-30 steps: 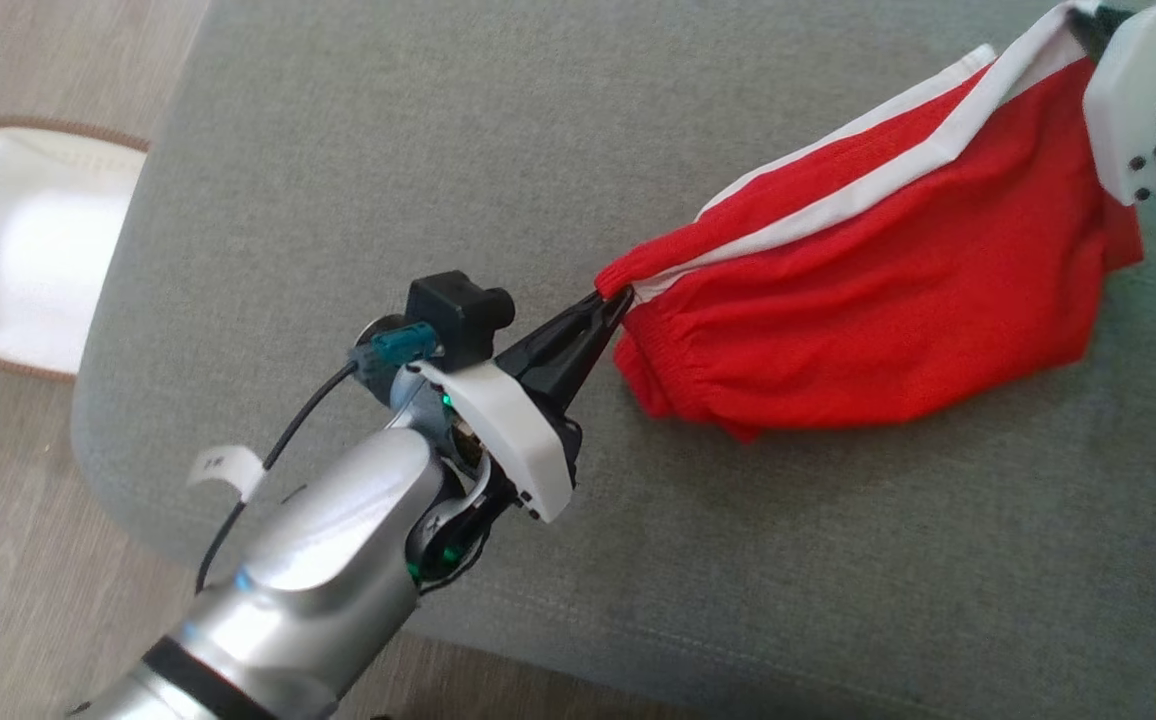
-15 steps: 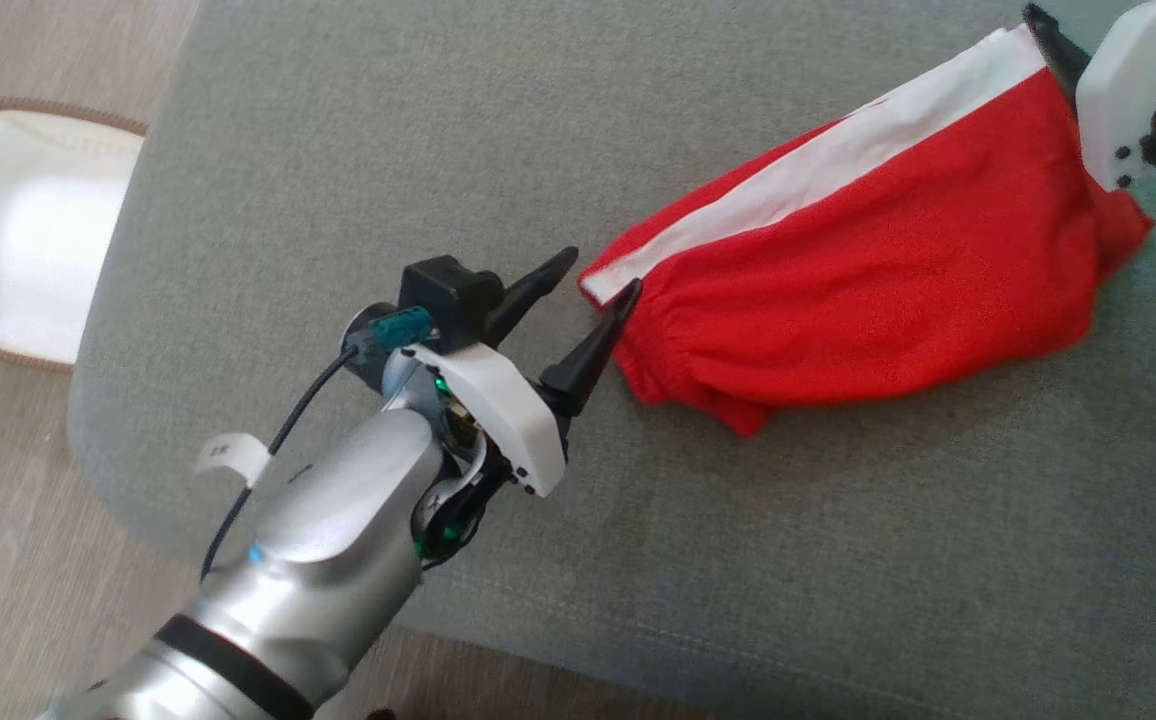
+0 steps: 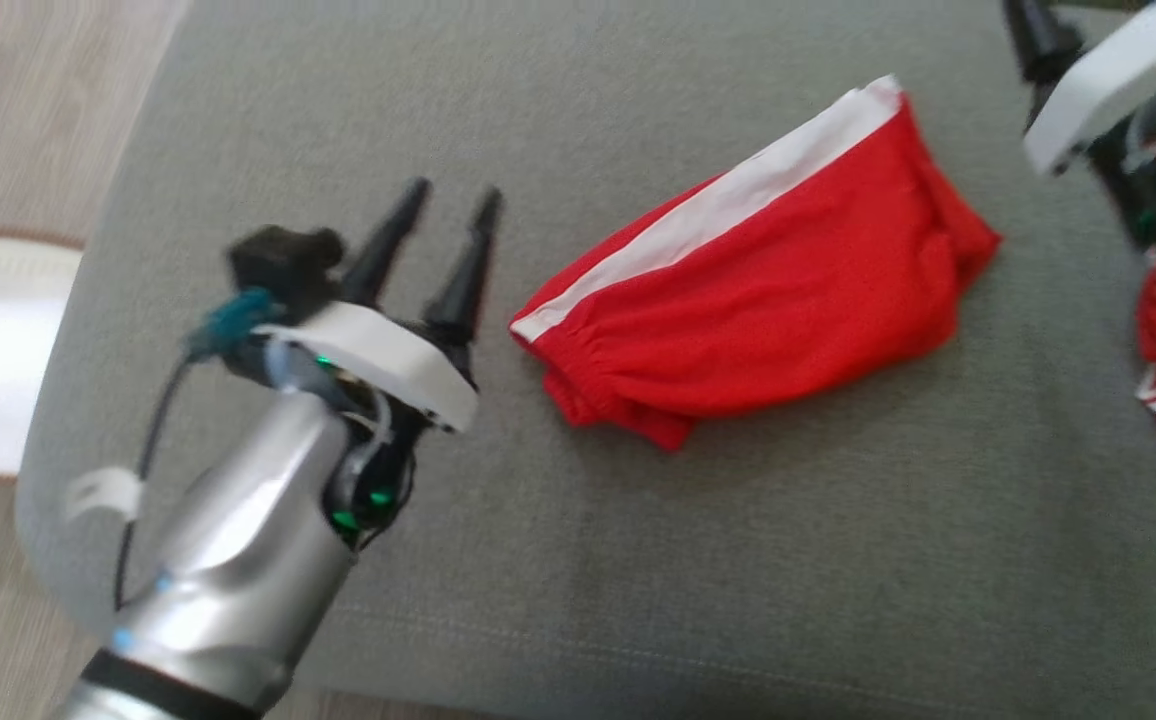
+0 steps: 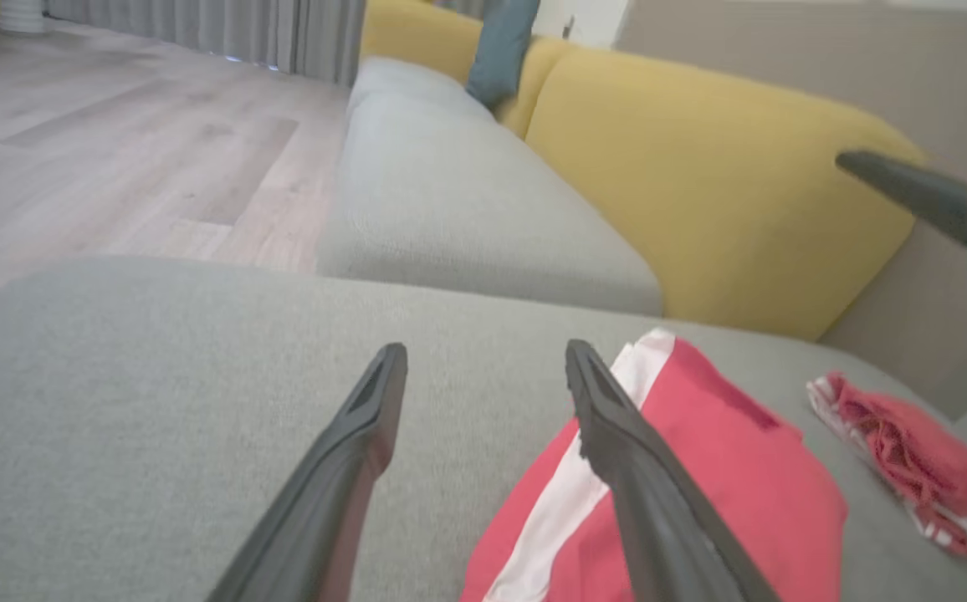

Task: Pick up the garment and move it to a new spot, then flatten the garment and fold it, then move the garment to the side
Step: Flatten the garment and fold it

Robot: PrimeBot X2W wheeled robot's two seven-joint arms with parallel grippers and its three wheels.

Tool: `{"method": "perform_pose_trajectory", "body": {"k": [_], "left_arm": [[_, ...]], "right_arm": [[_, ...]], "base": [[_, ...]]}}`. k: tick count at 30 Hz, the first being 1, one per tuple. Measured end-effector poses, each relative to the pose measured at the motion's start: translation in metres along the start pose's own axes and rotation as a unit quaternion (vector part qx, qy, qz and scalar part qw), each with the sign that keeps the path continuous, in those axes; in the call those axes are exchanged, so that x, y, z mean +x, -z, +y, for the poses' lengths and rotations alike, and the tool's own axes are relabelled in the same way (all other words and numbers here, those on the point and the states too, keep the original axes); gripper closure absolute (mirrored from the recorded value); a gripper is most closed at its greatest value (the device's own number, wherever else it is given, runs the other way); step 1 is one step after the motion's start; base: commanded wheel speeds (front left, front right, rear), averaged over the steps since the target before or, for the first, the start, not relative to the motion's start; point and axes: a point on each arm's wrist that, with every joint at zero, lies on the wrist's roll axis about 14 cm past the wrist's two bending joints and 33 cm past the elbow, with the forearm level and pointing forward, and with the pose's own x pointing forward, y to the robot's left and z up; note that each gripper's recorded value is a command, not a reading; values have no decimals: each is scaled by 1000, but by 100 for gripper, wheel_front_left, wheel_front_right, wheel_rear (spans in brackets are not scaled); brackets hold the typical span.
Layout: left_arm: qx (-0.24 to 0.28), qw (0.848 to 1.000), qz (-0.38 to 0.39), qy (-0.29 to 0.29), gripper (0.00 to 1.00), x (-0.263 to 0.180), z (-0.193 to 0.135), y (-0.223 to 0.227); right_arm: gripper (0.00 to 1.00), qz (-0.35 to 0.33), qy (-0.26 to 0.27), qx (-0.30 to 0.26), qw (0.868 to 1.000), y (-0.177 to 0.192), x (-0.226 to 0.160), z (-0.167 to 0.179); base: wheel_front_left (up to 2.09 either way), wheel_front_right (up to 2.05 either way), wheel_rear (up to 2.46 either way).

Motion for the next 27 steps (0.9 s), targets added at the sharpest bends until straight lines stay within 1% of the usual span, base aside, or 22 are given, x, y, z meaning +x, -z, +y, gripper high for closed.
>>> {"method": "perform_pose_trajectory", "body": {"k": [4,8,12,17,21,22,23,27], "left_arm": [[-25,997,-69,-24,0,-6,3,-40],[-45,992,-107,-55,0,-23,9,-56],[-55,988,-122,-72,0,-38,9,-56],[-49,988,-131,-64,0,-50,-2,-55],[-45,990,-121,-57,0,-59,-7,-43],[-45,990,-121,-57,0,-59,-7,-43],[-41,991,-112,-55,0,-64,-9,-34],[-42,993,-98,-52,0,-71,-13,-22]], "right_arm": [[0,-30,15,27,999,0,-27,2],[0,-54,41,51,996,-3,-54,-4],[0,-59,59,63,995,8,-81,-1],[0,-69,95,101,988,30,-119,5],[0,-65,116,126,983,53,-144,21],[0,-65,116,126,983,53,-144,21],[0,-56,120,128,983,66,-155,33],[0,-48,136,147,979,79,-167,42]], "base": [[0,0,0],[0,0,0],[0,0,0],[0,0,0],[0,0,0],[0,0,0],[0,0,0],[0,0,0]]}}
